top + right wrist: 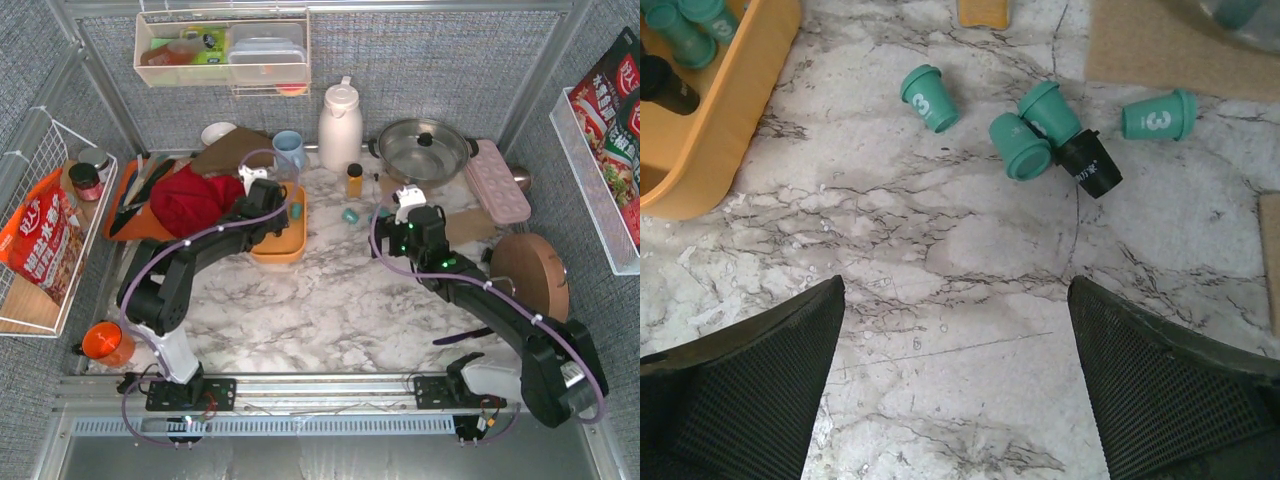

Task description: Mix the coffee capsules in the storage basket

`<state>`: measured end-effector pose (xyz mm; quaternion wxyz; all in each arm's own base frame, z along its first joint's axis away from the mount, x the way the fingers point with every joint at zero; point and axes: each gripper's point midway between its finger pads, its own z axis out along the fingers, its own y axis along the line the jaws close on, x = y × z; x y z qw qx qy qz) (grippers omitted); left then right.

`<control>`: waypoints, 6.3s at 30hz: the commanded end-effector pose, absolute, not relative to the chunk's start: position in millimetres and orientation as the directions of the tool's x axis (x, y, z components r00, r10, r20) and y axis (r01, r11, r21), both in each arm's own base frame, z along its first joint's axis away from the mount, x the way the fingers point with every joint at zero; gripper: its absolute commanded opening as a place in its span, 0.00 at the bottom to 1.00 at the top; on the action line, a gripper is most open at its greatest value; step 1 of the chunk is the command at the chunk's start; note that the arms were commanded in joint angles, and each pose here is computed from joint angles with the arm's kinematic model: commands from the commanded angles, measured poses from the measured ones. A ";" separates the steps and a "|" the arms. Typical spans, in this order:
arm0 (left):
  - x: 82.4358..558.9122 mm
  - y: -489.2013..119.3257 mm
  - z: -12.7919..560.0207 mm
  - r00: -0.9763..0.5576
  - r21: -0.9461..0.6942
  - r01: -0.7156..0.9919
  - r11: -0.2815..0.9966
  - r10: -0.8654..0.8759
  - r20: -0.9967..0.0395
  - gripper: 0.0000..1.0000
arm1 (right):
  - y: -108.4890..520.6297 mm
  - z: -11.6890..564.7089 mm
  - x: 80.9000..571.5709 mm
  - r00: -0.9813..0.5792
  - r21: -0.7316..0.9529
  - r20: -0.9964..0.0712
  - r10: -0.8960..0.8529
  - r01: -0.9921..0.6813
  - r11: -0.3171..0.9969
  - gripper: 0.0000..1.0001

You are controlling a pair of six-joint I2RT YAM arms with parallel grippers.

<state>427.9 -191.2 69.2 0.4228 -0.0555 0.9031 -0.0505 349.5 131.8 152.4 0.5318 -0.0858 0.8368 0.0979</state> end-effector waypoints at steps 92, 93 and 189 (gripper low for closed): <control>315.5 -295.0 212.6 -0.519 -0.446 0.488 0.750 -0.162 -0.840 0.90 | 216.1 177.3 328.5 0.033 -0.168 -0.977 -0.212 -0.734 0.658 0.10; 313.3 -300.7 213.7 -0.520 -0.448 0.501 0.740 -0.157 -0.840 0.89 | 215.7 181.8 321.8 0.056 -0.184 -0.975 -0.213 -0.738 0.649 0.10; 384.5 -176.9 99.2 -0.616 -0.122 -0.086 0.989 -0.149 -0.774 0.38 | 64.3 174.5 340.5 -0.218 0.050 -0.974 0.066 0.077 0.996 0.99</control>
